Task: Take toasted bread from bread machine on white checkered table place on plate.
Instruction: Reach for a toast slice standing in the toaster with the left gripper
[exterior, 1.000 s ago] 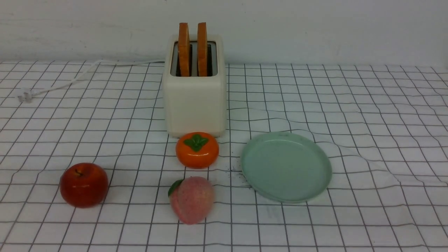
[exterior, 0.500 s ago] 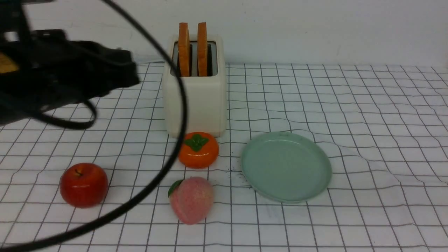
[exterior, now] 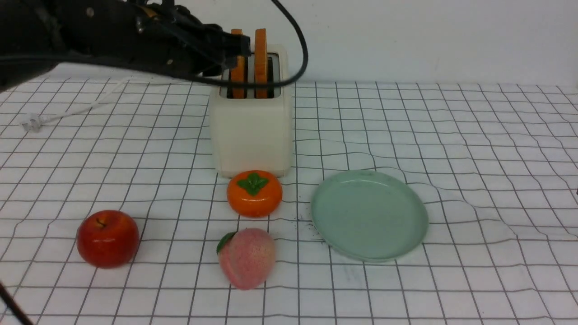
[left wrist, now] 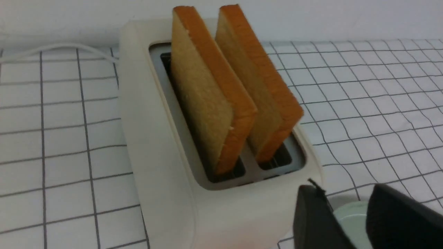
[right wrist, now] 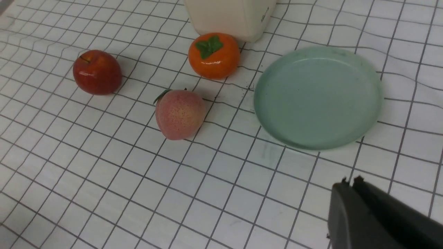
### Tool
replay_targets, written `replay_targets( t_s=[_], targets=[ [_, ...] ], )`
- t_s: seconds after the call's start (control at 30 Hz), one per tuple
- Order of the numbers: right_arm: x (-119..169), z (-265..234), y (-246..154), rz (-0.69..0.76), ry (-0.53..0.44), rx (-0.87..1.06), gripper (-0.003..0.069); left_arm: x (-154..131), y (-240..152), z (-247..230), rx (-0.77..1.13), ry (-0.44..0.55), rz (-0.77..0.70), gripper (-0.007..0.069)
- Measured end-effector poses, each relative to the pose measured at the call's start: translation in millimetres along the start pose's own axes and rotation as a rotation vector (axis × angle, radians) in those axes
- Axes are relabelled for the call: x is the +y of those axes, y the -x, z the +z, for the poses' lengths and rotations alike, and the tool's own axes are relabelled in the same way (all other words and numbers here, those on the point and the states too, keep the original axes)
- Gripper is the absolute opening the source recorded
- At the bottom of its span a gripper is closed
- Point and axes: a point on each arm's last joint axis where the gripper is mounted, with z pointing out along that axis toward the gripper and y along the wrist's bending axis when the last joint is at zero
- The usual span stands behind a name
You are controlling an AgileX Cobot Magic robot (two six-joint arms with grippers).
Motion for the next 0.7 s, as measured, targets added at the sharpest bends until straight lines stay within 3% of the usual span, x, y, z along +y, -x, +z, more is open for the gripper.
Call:
replay_targets(
  t_s=[0.07,0.17,0.47,0.7],
  targets=[
    [0,0,0,0.002,0.003,-0.001,0.0010,4,10,13,0.043,-0.001,-0.041,0.0365],
    [1,0,0,0.003,0.012,-0.004,0.0010,6,15,31,0.089,0.000,-0.064,0.0419],
    [2,0,2,-0.047,0.019,-0.021,0.0013,19,10,70,0.110,0.058,0.000,0.0431],
    [3,-2,18,-0.111,0.025,-0.198,0.0013,23,13,80,0.022,0.069,0.002,0.0430]
  ],
)
